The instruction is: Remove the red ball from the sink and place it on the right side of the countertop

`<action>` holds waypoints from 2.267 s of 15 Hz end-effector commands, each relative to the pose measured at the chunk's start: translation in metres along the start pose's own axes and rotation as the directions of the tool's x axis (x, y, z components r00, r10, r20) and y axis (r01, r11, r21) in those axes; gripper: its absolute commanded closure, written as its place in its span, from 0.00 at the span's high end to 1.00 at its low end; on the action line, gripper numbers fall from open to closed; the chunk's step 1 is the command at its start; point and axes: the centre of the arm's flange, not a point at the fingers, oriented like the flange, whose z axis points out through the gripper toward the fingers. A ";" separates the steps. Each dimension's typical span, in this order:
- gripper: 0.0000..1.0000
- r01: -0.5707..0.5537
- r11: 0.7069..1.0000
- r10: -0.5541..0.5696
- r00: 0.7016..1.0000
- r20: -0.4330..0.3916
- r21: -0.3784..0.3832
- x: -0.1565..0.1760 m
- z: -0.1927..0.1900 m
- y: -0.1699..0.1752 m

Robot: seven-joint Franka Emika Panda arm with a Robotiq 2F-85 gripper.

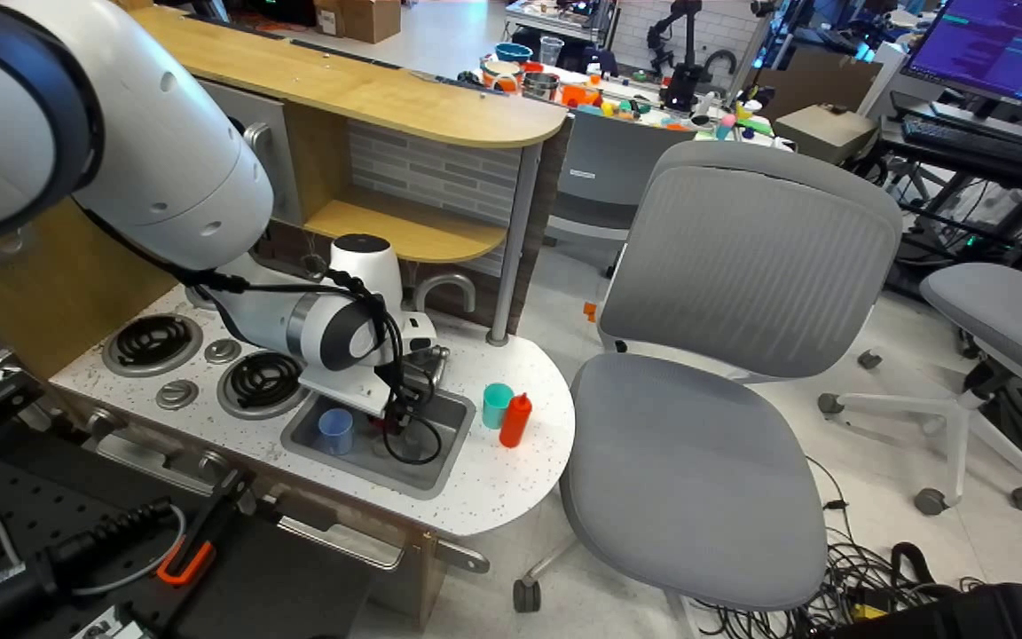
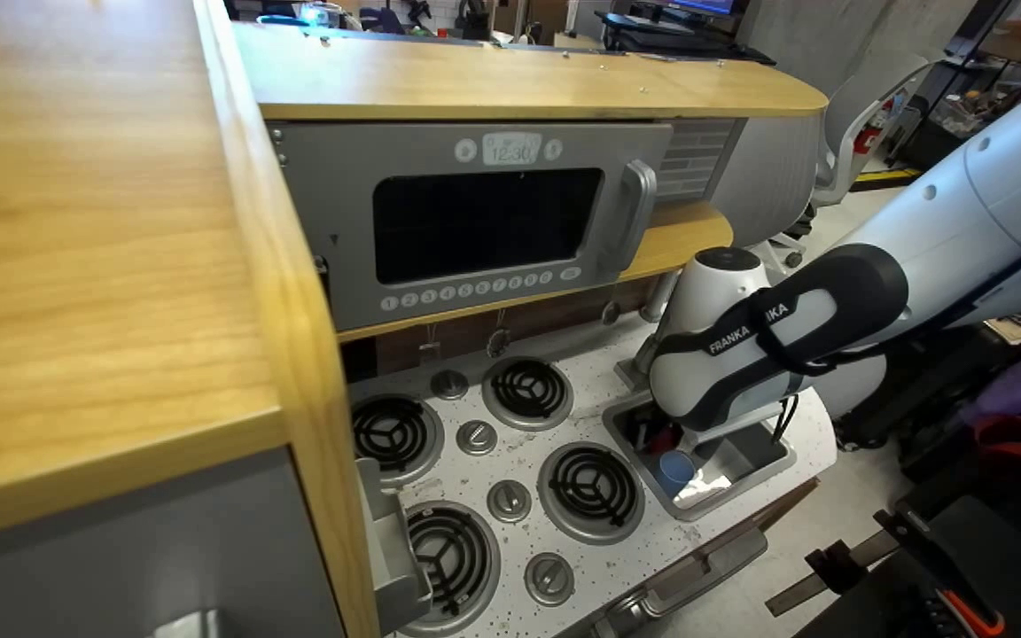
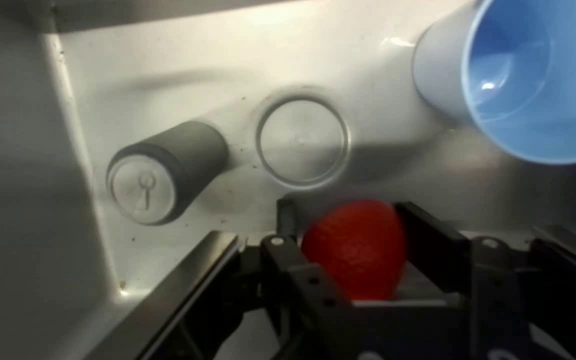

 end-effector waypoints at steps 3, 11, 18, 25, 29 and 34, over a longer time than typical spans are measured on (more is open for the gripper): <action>0.24 0.020 0.999 -0.020 1.000 -0.009 -0.026 0.012 -0.006 -0.007; 0.24 0.044 0.999 -0.044 0.999 -0.006 0.021 -0.015 -0.071 -0.007; 0.24 0.001 1.000 -0.002 1.000 0.015 0.025 -0.026 -0.134 0.012; 0.24 -0.178 0.984 0.178 0.977 0.115 -0.015 -0.037 -0.140 0.074; 0.24 -0.291 0.956 0.292 0.949 0.114 -0.030 -0.039 -0.136 0.108; 0.24 -0.368 0.926 0.376 0.919 0.118 -0.086 -0.057 -0.124 0.150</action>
